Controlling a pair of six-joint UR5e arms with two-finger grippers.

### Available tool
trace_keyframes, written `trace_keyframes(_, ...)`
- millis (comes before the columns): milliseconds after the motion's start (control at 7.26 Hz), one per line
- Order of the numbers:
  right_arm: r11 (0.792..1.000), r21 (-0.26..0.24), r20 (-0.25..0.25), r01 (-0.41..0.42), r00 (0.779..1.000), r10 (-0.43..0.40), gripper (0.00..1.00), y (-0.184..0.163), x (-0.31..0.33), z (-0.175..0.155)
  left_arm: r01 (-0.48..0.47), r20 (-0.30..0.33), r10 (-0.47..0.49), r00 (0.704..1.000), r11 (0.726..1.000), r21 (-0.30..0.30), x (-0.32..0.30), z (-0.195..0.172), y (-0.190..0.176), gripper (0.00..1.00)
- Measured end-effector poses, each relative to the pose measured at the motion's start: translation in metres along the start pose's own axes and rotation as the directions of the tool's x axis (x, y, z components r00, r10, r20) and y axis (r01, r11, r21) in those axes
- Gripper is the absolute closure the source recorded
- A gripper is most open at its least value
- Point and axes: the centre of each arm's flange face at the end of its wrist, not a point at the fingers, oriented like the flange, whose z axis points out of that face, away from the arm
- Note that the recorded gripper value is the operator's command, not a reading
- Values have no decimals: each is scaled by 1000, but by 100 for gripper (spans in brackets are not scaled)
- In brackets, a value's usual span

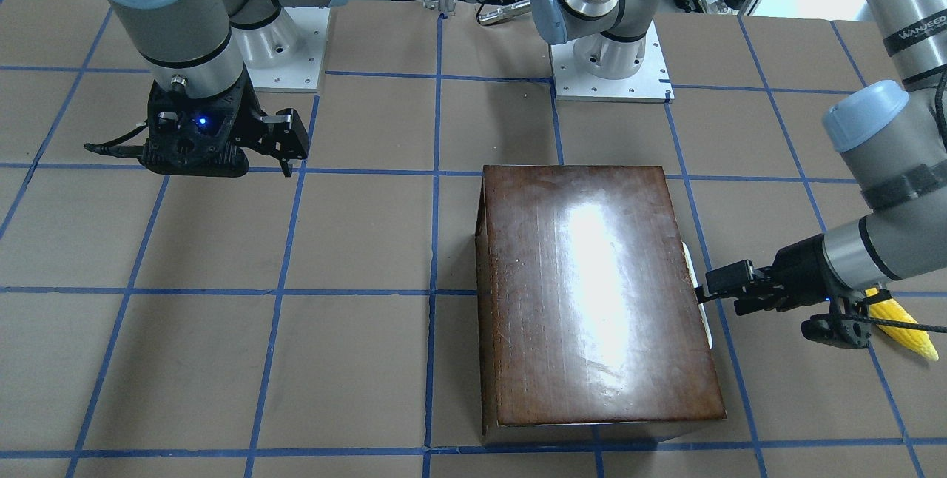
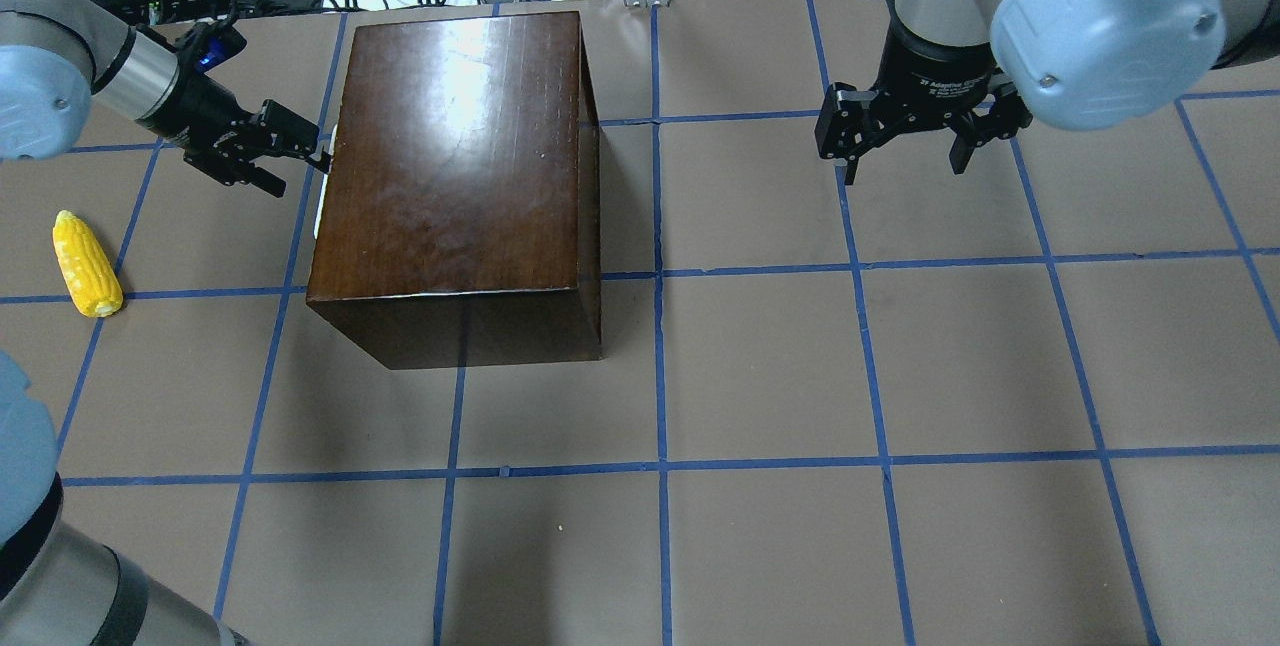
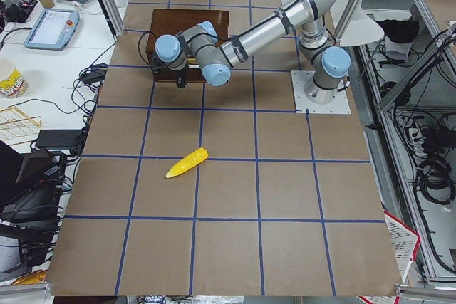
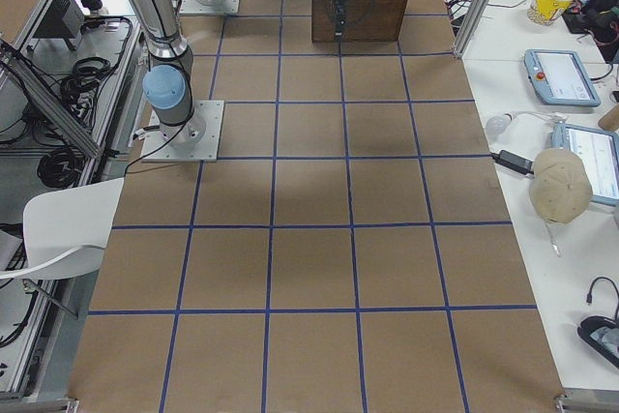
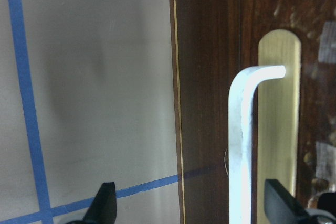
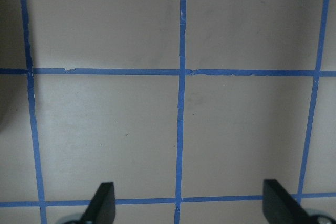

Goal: Open drawer and put corn inside
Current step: 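Lower the left gripper and close it on the white drawer handle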

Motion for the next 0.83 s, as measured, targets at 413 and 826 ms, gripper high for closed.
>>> trace_keyframes(413,1000,0,0,0,1000,0,0,0,0,0,8,-17,-8,1000,1000,-14,-3,10,-1,0)
trace_keyframes(826,1000,0,0,0,1000,0,0,0,0,0,19,-35,-20,999,999,-33,-6,24,6,0)
